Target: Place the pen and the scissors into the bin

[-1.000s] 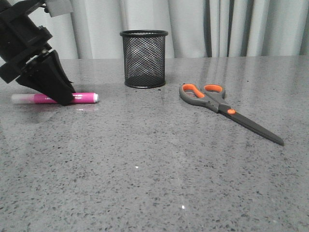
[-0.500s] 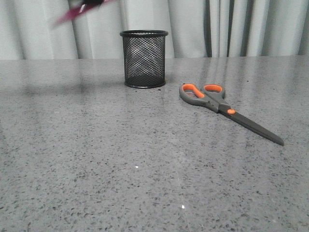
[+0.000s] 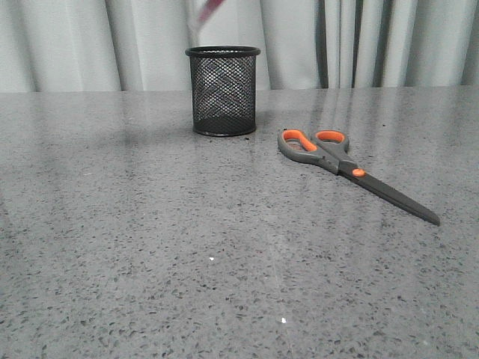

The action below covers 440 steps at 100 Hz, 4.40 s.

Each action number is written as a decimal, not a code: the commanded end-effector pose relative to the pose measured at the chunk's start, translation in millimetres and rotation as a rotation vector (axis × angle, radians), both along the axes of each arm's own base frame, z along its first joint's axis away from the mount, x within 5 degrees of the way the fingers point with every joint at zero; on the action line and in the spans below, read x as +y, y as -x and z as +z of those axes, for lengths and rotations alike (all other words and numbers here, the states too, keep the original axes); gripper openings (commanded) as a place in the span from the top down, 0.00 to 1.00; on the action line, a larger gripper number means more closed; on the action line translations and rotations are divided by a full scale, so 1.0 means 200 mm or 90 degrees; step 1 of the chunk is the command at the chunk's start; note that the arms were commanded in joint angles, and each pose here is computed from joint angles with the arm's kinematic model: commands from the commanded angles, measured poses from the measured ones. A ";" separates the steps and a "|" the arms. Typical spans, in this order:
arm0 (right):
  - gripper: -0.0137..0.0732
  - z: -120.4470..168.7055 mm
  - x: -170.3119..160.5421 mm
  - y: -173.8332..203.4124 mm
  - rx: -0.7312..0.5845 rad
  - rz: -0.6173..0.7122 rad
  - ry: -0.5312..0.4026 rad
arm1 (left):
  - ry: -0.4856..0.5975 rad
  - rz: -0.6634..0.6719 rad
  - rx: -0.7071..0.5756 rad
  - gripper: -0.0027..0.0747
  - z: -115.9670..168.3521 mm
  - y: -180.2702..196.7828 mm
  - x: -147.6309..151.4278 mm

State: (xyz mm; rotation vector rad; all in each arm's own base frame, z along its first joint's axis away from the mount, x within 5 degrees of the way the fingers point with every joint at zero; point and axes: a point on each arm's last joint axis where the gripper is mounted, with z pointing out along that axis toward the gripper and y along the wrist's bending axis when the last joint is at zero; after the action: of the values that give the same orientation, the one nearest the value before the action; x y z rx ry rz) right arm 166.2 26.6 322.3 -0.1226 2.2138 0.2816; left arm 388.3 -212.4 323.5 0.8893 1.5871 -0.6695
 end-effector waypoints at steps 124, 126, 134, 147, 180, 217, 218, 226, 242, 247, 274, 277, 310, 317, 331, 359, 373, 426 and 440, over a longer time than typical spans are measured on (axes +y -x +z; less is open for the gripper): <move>0.27 0.09 0.00 -0.02 -0.062 -0.011 -0.012 | 0.058 -0.001 -0.135 0.93 0.63 0.30 0.42; 0.27 0.09 0.00 -0.02 -0.064 -0.012 -0.015 | 0.046 0.003 -0.137 0.98 0.65 0.32 0.44; 0.27 0.10 0.00 -0.02 -0.076 -0.018 -0.028 | 0.000 0.016 -0.145 0.99 0.71 0.42 0.51; 0.27 0.15 0.01 -0.03 -0.104 -0.002 -0.021 | -0.032 0.068 -0.140 0.99 0.74 0.55 0.61; 0.27 0.30 0.19 -0.10 -0.103 0.171 0.030 | 0.013 0.328 -0.070 0.99 0.43 0.85 0.86; 0.33 0.19 0.39 -0.40 0.088 0.247 0.134 | 0.010 0.363 -0.063 0.99 0.26 1.10 0.90; 0.33 0.19 0.39 -0.42 0.092 0.245 0.141 | 0.010 0.363 -0.064 0.99 0.26 1.10 0.90; 0.33 0.14 0.42 -0.49 0.136 0.233 0.148 | 0.012 0.363 -0.071 0.99 0.27 1.12 0.90; 0.33 0.02 0.50 -0.61 0.198 0.236 0.166 | 0.014 0.363 -0.072 0.99 0.27 1.12 0.90; 0.33 -0.02 0.53 -0.64 0.213 0.241 0.183 | 0.015 0.363 -0.072 0.99 0.27 1.12 0.90; 0.33 -0.18 0.60 -0.73 0.253 0.254 0.205 | 0.017 0.363 -0.071 0.99 0.27 1.12 0.90; 0.33 -0.19 0.60 -0.74 0.251 0.254 0.208 | 0.017 0.363 -0.071 0.99 0.27 1.12 0.90; 0.33 -0.21 0.61 -0.78 0.223 0.249 0.207 | 0.017 0.363 -0.071 0.99 0.27 1.12 0.90; 0.33 -0.23 0.62 -0.79 0.230 0.249 0.208 | 0.017 0.363 -0.071 0.99 0.27 1.12 0.90; 0.33 -0.28 0.62 -0.80 0.252 0.252 0.213 | 0.018 0.363 -0.071 0.99 0.27 1.12 0.90; 0.63 -0.30 0.62 -0.79 0.283 0.256 0.220 | 0.019 0.363 -0.071 0.99 0.27 1.12 0.90; 0.88 -0.31 0.62 -0.78 0.296 0.261 0.225 | 0.019 0.364 -0.072 0.99 0.27 1.12 0.90; 0.93 0.11 0.46 -0.45 -0.174 0.175 0.085 | 0.021 0.364 -0.071 0.99 0.27 1.12 0.90; 0.93 0.21 0.41 -0.39 -0.327 0.134 0.034 | 0.032 0.364 -0.068 0.99 0.27 1.12 0.90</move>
State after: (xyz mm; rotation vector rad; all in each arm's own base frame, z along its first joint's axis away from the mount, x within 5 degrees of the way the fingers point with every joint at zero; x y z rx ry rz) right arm 249.2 114.7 325.8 -0.5086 1.9911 0.2535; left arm 166.1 -34.6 365.0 0.4583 1.6637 -0.2267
